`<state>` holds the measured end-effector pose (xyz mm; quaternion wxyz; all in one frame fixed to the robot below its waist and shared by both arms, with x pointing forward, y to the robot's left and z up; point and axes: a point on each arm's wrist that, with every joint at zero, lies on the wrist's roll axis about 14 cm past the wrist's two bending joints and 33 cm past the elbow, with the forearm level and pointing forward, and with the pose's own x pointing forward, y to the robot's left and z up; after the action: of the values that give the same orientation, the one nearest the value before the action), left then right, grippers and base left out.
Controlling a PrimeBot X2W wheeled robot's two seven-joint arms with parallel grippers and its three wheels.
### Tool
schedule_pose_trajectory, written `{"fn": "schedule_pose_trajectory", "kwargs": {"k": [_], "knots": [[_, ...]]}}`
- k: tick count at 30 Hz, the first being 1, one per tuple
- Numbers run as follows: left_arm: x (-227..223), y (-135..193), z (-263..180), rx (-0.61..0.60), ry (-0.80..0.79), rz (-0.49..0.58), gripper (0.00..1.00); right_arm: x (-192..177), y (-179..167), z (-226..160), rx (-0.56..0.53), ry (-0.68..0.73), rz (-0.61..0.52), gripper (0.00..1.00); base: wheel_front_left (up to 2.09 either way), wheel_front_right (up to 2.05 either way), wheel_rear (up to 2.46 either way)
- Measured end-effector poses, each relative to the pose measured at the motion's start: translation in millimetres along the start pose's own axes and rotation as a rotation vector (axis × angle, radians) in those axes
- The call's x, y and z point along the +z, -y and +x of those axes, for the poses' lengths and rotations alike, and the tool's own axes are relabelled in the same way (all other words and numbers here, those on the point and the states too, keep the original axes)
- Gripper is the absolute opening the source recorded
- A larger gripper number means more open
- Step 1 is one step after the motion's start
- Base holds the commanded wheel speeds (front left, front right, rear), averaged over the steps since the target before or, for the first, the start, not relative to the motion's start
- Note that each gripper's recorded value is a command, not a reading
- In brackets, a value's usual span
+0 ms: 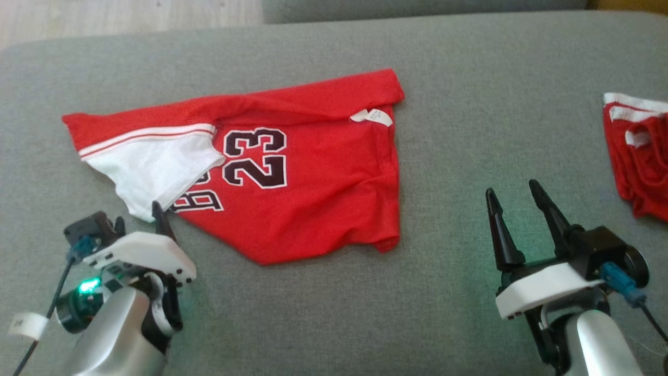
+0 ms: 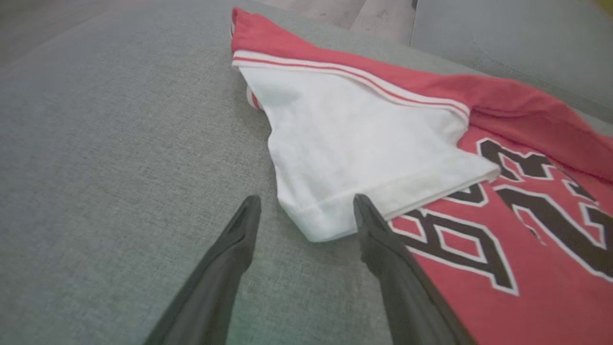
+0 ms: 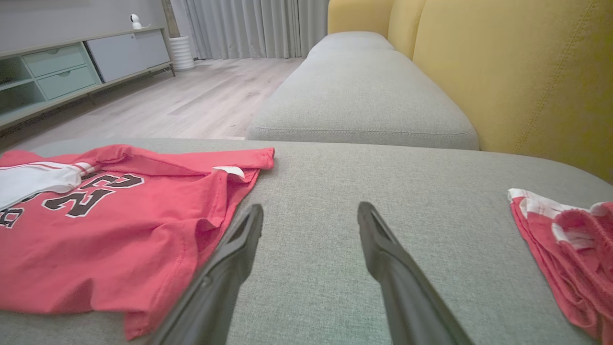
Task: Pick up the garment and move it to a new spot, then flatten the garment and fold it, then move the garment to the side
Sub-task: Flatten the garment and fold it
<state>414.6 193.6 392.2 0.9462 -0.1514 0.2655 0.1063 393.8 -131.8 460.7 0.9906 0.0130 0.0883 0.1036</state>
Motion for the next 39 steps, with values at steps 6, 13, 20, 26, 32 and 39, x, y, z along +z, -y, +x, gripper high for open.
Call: {"fn": "schedule_pose_trajectory", "kwargs": {"k": [6, 13, 20, 26, 32, 39], "knots": [[-13.4, -5.9, 16.0, 0.043, -0.067, 0.001, 1.00, -4.3, 6.2, 6.8, -0.014, -0.013, 0.002, 1.00, 0.00, 0.00, 0.00], [-22.6, -5.9, 20.6, 0.030, -0.098, -0.003, 1.00, -6.9, 9.3, 10.6, -0.019, -0.019, -0.004, 1.00, 0.00, 0.00, 0.00], [-21.5, 2.5, 24.9, -0.023, -0.098, -0.001, 0.03, -7.9, 11.5, 13.3, -0.024, -0.021, -0.003, 1.00, 0.00, 0.00, 0.00], [-10.3, 2.6, 22.8, -0.030, -0.035, -0.009, 0.00, -4.8, 9.4, 17.0, -0.016, -0.013, -0.015, 1.00, 0.00, 0.00, 0.00], [32.0, 7.9, 11.9, -0.058, 0.154, -0.022, 0.00, 11.7, -5.6, 42.2, 0.038, 0.003, -0.065, 1.00, 0.00, 0.00, 0.00], [72.0, 10.1, -10.6, -0.080, 0.335, -0.034, 0.00, 31.6, -33.1, 102.1, 0.129, -0.030, -0.102, 1.00, 0.00, 0.00, 0.00]]}}
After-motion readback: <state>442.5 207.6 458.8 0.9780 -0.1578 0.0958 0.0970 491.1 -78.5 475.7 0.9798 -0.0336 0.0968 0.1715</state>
